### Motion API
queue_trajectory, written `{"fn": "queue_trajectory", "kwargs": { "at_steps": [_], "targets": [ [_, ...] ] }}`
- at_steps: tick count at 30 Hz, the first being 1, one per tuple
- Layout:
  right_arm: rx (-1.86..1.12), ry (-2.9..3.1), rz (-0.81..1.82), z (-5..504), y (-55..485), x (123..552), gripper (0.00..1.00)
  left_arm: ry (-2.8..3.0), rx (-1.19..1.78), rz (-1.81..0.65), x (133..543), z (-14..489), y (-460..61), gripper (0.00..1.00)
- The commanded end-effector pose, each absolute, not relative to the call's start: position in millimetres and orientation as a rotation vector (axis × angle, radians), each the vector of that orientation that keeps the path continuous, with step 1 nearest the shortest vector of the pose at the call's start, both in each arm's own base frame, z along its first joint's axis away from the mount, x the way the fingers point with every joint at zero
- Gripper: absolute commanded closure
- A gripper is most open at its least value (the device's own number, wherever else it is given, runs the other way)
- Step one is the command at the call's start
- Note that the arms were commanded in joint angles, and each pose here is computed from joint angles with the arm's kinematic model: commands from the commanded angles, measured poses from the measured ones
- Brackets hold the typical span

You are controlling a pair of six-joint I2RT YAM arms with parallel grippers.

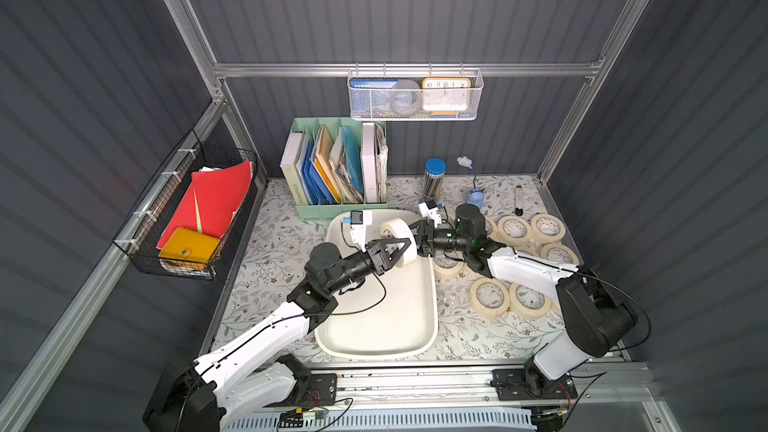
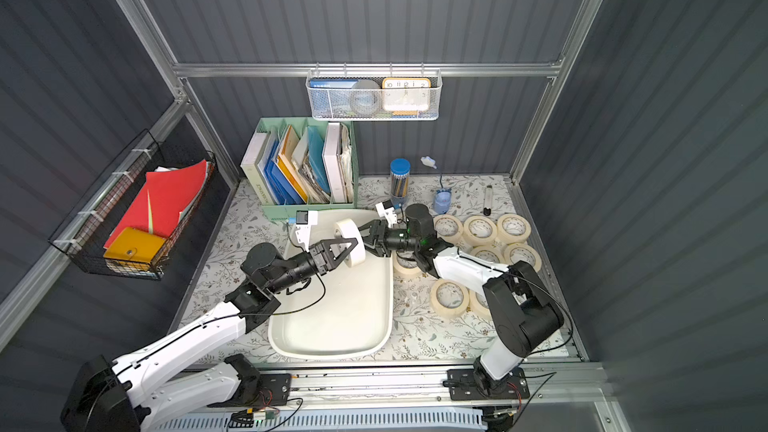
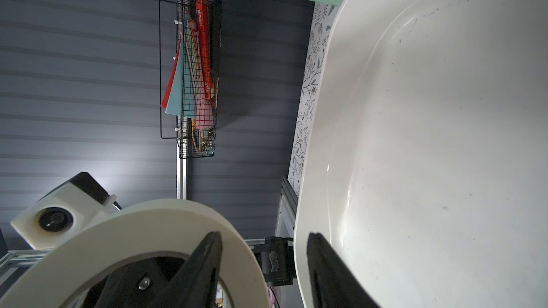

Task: Take out the art tape in the storage box
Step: Pick up the art tape from the storage box.

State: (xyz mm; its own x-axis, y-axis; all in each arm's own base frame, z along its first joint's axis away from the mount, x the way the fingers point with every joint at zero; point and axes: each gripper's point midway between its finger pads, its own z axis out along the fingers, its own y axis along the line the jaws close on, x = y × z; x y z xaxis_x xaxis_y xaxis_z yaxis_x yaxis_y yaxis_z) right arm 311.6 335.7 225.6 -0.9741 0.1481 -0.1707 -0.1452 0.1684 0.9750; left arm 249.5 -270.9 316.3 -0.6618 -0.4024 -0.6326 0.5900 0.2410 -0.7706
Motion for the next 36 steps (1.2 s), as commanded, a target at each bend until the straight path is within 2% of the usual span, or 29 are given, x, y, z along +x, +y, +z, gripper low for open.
{"fn": "queue_trajectory", "kwargs": {
  "at_steps": [1,11,16,23,26,28,30,31,34,36],
  "targets": [
    [-0.201,2.164,1.982,252,346,274,0.46,1.655,0.197,-1.478,255,334,-264,1.0],
    [-0.221,2.197,1.927,251,338,263,0.46,1.633,0.186,-1.484,256,337,-261,1.0],
    [-0.229,2.233,1.894,240,341,270,0.44,1.582,0.206,-1.553,250,349,-264,1.0],
    [-0.245,2.277,1.824,230,342,284,0.38,1.509,0.273,-1.638,237,369,-267,1.0],
    [-0.263,2.273,1.846,232,347,289,0.39,1.502,0.277,-1.648,237,368,-269,1.0],
    [-0.252,2.249,1.867,236,350,293,0.51,1.514,0.275,-1.646,240,364,-271,1.0],
    [-0.229,2.239,1.851,236,349,297,0.93,1.542,0.276,-1.634,242,357,-272,1.0],
    [-0.224,2.243,1.836,235,348,298,1.0,1.553,0.281,-1.624,242,355,-273,1.0],
    [-0.214,2.267,1.796,230,343,298,1.0,1.6,0.295,-1.579,245,347,-274,0.99],
    [-0.2,2.28,1.767,228,338,300,1.0,1.645,0.318,-1.522,247,340,-275,0.75]
  ]
}}
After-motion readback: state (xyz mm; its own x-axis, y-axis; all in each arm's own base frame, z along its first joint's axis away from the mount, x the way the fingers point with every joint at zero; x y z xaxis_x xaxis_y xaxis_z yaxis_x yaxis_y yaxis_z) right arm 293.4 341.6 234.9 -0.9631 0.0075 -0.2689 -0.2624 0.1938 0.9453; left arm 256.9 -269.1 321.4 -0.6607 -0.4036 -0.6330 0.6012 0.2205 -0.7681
